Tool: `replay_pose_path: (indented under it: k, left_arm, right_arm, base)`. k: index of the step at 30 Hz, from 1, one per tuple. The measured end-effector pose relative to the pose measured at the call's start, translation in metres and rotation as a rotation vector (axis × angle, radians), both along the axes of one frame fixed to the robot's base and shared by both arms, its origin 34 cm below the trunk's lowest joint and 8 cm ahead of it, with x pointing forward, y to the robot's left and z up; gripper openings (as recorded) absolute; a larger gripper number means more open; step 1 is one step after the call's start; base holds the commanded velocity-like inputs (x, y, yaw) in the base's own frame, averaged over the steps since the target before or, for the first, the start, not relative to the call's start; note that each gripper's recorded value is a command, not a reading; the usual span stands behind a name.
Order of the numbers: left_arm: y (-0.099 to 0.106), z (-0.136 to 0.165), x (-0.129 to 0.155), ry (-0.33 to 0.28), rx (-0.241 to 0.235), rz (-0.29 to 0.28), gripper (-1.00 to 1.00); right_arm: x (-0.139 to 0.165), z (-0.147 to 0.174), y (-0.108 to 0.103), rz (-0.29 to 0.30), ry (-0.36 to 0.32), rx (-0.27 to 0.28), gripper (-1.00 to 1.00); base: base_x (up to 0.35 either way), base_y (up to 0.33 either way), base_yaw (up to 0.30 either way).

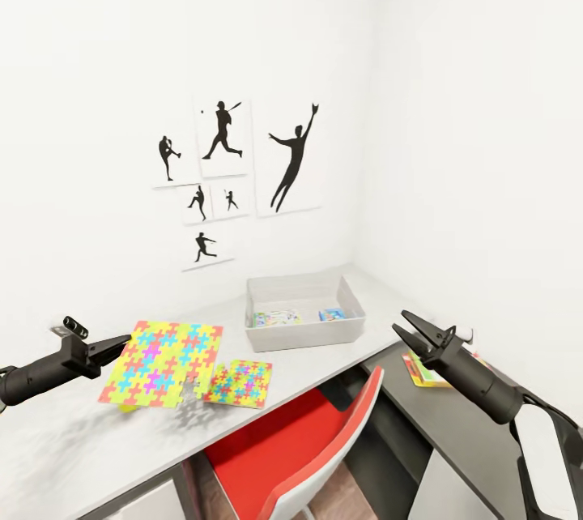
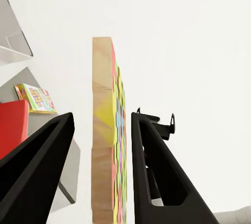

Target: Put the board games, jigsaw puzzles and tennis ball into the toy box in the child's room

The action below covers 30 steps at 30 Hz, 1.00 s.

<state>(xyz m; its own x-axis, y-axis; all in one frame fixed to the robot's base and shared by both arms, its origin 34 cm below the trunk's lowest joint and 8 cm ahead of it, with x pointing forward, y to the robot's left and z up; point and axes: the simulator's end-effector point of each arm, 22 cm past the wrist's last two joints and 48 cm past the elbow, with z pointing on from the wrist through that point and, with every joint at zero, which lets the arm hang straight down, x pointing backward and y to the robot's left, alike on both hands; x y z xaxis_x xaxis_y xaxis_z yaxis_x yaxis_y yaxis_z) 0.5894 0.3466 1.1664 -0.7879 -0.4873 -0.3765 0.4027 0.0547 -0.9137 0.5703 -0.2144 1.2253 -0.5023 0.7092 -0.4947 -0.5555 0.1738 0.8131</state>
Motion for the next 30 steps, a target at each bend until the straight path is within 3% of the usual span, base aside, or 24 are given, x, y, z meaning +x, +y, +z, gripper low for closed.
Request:
replay_pose_path:
  k: [10,18,23,27,30]
  left_arm:
    - [0.0,0.0,0.0,0.0,0.0,0.0,-1.0]
    - [0.0,-0.001,0.0,0.001,0.001,0.001,-1.0]
    - [-0.003,0.001,0.001,-0.004,-0.004,0.0,-1.0]
    - [-0.03,-0.004,0.011,0.002,0.003,-0.018,-1.0]
    - [-0.057,-0.002,0.02,-0.001,0.041,-0.041,-1.0]
  right_arm:
    - [0.0,-0.001,0.004,0.007,0.003,-0.005,1.0]
    - [0.001,-0.003,0.006,0.008,0.007,-0.016,1.0]
    - [0.006,-0.009,0.004,-0.017,0.014,-0.064,1.0]
    - [0.011,-0.014,0.0,-0.047,0.019,-0.092,1.0]
    - [0.015,-0.022,-0.005,-0.073,0.048,-0.118,1.0]
  base:
    - [0.0,-0.017,0.0]
    - [0.0,-0.206,0.0]
    - [0.0,-0.039,0.0]
    - [0.0,-0.005,0.024]
    - [0.0,-0.001,0.011]
